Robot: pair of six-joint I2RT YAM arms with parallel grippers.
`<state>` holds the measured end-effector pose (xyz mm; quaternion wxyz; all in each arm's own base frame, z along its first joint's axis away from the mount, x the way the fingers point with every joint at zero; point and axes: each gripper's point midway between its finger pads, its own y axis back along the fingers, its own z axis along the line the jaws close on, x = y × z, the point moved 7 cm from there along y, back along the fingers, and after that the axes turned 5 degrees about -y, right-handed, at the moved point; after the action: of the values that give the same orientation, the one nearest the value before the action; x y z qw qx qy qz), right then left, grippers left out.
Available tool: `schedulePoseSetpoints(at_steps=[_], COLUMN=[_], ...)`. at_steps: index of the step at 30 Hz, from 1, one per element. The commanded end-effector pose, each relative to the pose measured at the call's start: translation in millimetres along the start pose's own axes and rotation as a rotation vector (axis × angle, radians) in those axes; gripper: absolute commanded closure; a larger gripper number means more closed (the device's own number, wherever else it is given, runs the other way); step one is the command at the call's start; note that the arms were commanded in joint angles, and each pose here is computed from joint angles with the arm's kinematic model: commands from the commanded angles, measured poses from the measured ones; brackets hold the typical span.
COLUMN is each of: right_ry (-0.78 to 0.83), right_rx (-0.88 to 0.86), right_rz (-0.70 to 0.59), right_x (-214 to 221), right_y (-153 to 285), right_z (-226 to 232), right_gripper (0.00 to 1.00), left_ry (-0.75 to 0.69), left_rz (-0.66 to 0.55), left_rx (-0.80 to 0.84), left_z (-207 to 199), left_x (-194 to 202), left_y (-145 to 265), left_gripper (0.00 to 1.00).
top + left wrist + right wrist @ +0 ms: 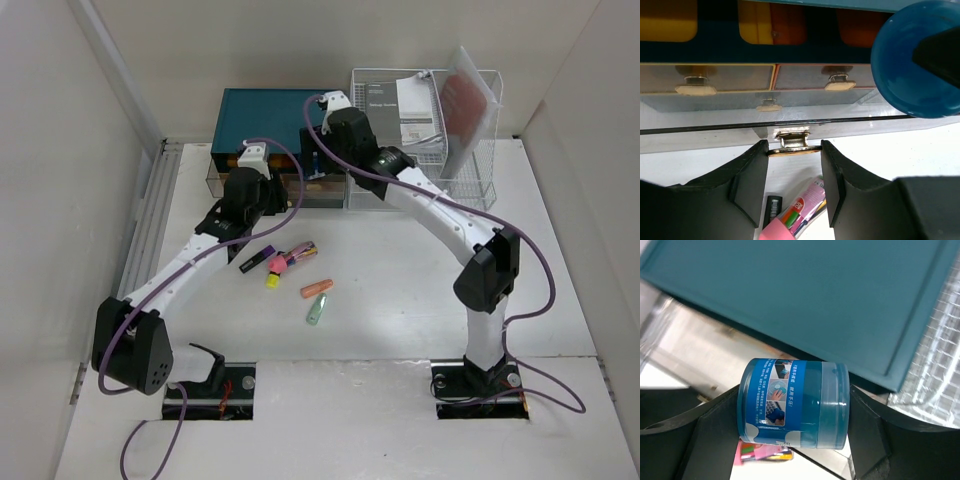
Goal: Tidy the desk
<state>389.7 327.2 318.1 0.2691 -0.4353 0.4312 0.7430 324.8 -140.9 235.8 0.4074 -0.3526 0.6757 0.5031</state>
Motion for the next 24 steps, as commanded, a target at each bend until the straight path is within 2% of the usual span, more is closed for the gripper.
schedulePoseSetpoints(at_steps=[1,4,6,8,11,13,14,17,18,24], right_ry=[-0.056,-0.060,-0.064,-0.061,-0.061,-0.063,-0.063,-0.060,-0.060,-0.069], right_rx=[0.135,0.142,0.121,0.116,0.116,0.114,0.114,0.126,0.126,0.104], right_rz=[-0.132,-0.129,-0.137,-0.125,-0.125,-0.131,-0.131,-0.124,-0.124,-0.150], right_x=[-21,-13,-14,-11,-11,-11,-11,-8,-8,-17], right_y=[12,11,13,11,11,16,16,14,14,26], right_z=[13,16,18,18,18,17,17,15,15,18], right_gripper=[0.93,0.57,0.54,0.40,0.26,0.21,0.14,0.09,0.04,0.02], left_ry=[0.011,0.010,0.010,0.010,0.009,0.009,0.016,0.017,0.017,0.018], left_rz=[-0.085,-0.083,-0.083,-0.083,-0.072,-0.071,-0.060,-0.060,-0.060,-0.069], left_rx=[0.021,0.030,0.030,0.030,0.027,0.027,0.025,0.025,0.025,0.027], left_z=[-5,-5,-5,-5,-5,-6,-6,-6,-6,-8], left_x=[-19,-18,-18,-18,-16,-17,-14,-13,-13,-19], left_y=[11,11,11,11,9,6,4,1,1,0], left_gripper=[0.78,0.78,0.78,0.78,0.78,0.78,0.78,0.78,0.78,0.78])
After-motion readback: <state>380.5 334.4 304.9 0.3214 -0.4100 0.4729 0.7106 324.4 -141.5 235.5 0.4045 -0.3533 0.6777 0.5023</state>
